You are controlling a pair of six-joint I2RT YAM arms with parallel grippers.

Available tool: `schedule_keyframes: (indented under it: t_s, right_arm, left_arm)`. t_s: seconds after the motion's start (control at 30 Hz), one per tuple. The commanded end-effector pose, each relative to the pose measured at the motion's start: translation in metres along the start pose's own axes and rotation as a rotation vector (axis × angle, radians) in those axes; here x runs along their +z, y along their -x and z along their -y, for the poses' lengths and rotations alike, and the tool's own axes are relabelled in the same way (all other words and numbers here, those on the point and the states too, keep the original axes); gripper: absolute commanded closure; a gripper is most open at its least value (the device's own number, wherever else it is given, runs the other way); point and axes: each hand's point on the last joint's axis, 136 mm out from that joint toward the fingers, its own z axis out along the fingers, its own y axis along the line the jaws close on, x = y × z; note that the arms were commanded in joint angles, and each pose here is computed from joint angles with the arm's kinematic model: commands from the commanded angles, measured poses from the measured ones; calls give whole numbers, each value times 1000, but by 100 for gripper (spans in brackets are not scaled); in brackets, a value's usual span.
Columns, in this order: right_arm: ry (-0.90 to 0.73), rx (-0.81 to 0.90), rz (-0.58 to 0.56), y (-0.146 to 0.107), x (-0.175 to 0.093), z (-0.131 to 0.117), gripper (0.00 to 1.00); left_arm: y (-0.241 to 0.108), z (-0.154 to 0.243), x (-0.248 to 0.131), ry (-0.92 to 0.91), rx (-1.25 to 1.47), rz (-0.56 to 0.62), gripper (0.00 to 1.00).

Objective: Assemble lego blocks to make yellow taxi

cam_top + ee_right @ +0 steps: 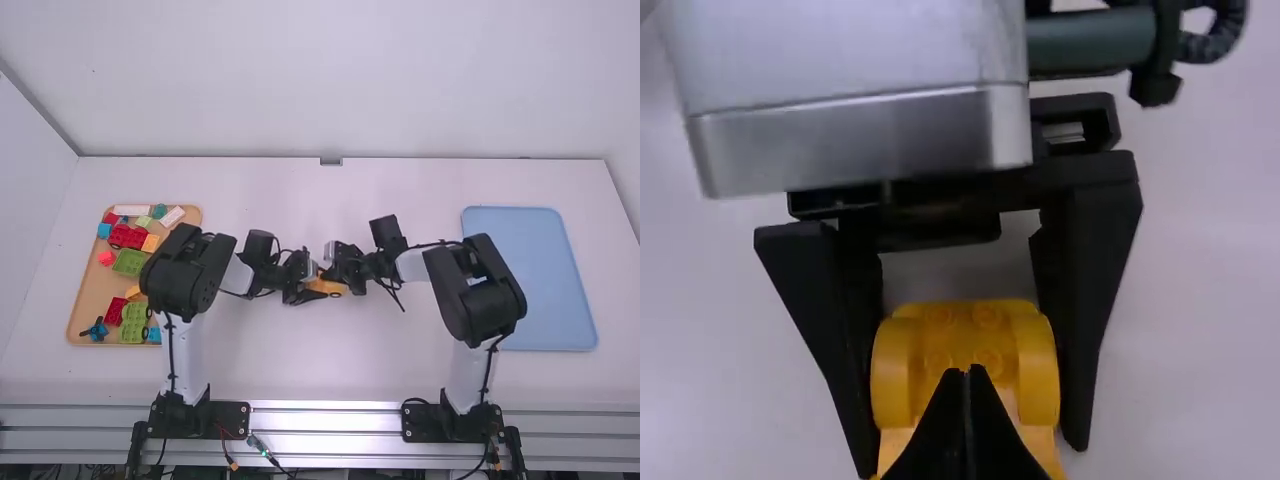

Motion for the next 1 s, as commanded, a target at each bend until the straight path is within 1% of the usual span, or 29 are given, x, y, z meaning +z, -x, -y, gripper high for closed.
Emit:
schedule_keyframes:
  t_s: [0.0,0.13,0.2,0.27,0.3,0.43,0.53,0.63,0.73,0.83,0.97]
  right_arm:
    - [-23,4,-126,-27,-3,-8,100]
    - [-21,-6,-123,-24,-6,-13,100]
    - [-30,-21,-79,-15,-11,-11,100]
    - [-43,-59,-26,-2,-18,-8,100]
    - [-45,-67,-18,1,-18,-7,100]
    - [-99,-158,64,28,-36,6,100]
    - [-124,-190,79,39,-44,10,100]
    - [-136,-176,69,36,-47,13,100]
    - [-122,-125,46,25,-49,9,100]
    - [-111,-67,-13,3,-45,5,100]
    - [-84,-31,-24,-12,-37,1,100]
  left_arm:
    - [-19,0,3,23,-79,-66,40]
    - [-21,-4,3,43,-91,-83,40]
    - [-21,-4,3,42,-91,-81,40]
    - [-21,-4,3,44,-90,-83,40]
    - [-21,-4,3,44,-90,-83,40]
    - [-22,-4,3,44,-91,-84,40]
    - [-21,-4,3,43,-91,-83,40]
    - [-21,-4,3,44,-90,-82,40]
    - [-21,-4,3,44,-90,-83,40]
    - [-21,-4,3,43,-91,-84,40]
    - [-22,-3,3,42,-86,-85,40]
